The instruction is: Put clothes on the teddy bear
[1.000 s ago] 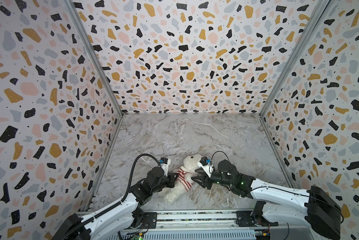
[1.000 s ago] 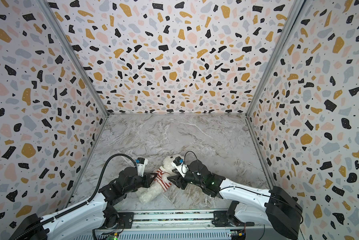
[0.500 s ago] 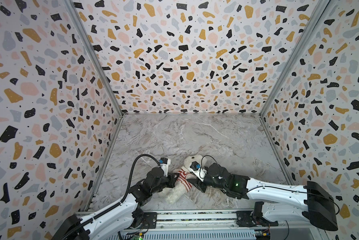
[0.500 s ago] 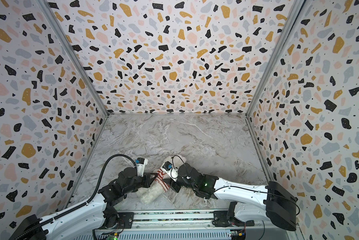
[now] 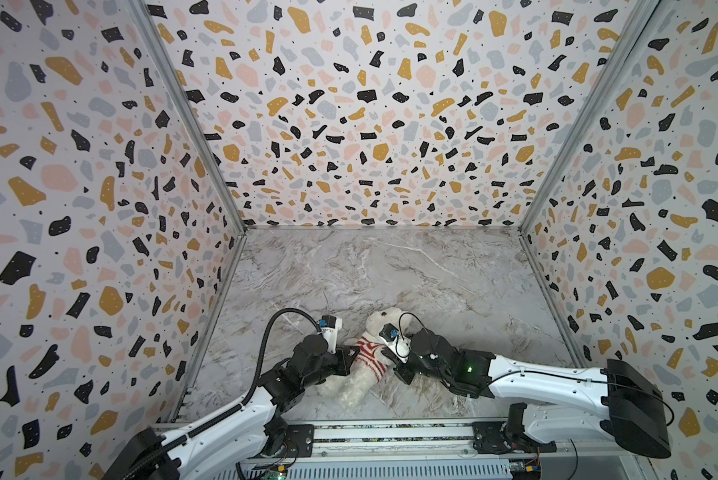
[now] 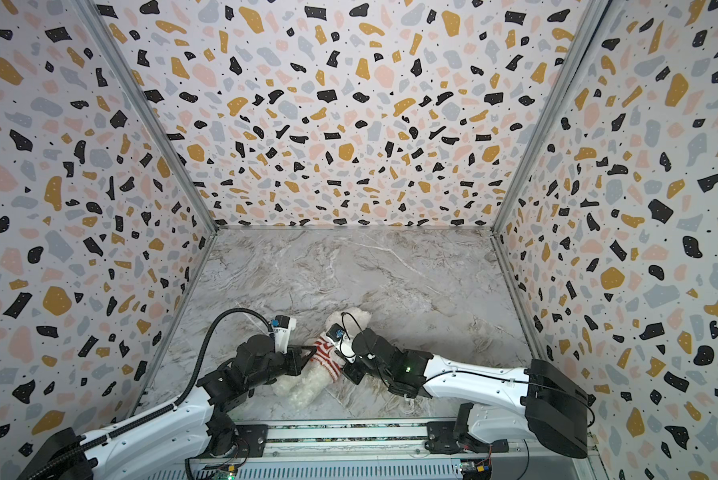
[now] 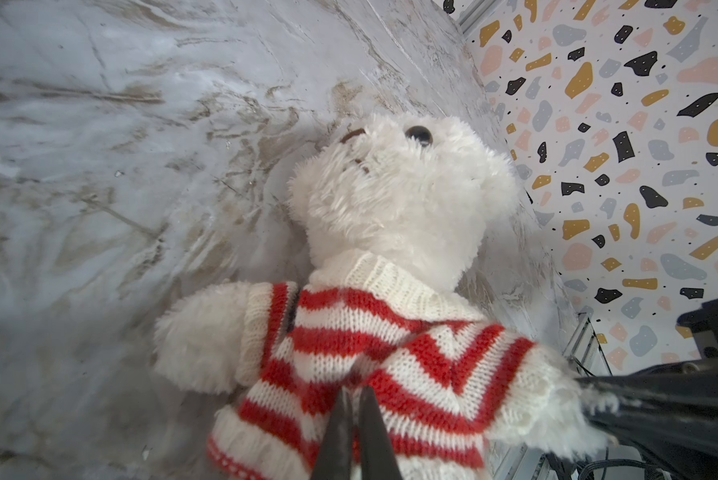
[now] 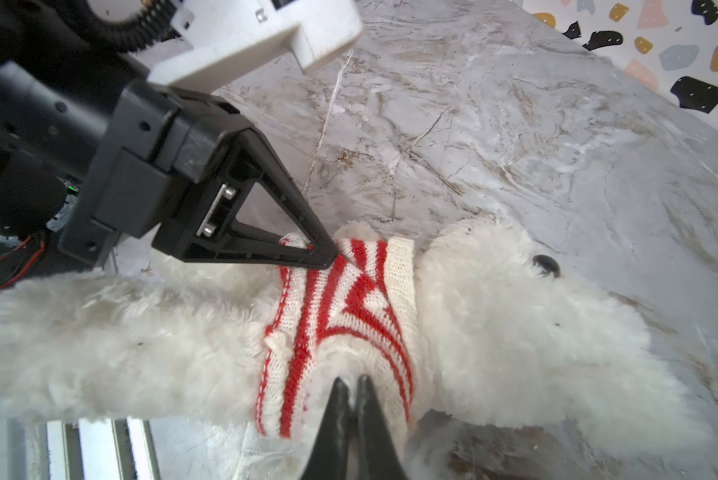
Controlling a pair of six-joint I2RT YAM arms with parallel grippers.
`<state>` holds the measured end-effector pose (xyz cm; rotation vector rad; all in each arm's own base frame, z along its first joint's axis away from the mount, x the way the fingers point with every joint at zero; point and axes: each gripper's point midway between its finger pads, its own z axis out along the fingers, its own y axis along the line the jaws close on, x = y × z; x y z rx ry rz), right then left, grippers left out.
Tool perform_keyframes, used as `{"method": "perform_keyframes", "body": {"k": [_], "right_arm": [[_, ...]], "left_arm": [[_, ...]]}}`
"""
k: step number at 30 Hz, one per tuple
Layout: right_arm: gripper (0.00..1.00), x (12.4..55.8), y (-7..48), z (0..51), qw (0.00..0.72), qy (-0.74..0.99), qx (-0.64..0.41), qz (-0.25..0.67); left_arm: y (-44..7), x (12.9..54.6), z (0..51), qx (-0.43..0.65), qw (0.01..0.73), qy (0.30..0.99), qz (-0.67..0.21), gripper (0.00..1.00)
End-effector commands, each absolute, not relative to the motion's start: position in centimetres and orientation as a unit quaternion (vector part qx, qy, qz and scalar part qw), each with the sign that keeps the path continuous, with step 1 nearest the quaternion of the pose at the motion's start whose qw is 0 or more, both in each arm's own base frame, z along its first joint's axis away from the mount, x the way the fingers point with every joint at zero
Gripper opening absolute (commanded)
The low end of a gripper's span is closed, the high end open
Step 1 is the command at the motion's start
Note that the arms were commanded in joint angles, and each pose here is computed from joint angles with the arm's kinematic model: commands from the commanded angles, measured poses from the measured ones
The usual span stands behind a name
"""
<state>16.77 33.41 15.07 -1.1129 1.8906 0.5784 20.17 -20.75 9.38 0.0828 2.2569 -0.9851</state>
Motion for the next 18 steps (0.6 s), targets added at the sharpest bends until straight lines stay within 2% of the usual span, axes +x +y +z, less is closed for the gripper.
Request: {"method": "perform_keyframes", "body": {"k": [1, 9, 18], "right_arm": [[0.00, 18.0, 32.7, 17.7, 0.457, 0.754, -0.403, 0.246], [0.00, 19.0, 30.9, 20.7, 0.485, 0.717, -0.333, 0.374], [0.00, 19.3, 31.9, 20.7, 0.478, 0.714, -0.350, 0.374]], "left_arm": [[-20.3, 20.0, 8.8, 0.029, 0.335, 0.866, -0.369, 0.00], [-19.2, 19.9, 7.6, 0.029, 0.333, 0.881, -0.334, 0.00], [-20.4, 20.0, 10.0, 0.058, 0.336, 0.871, -0.354, 0.00]]}}
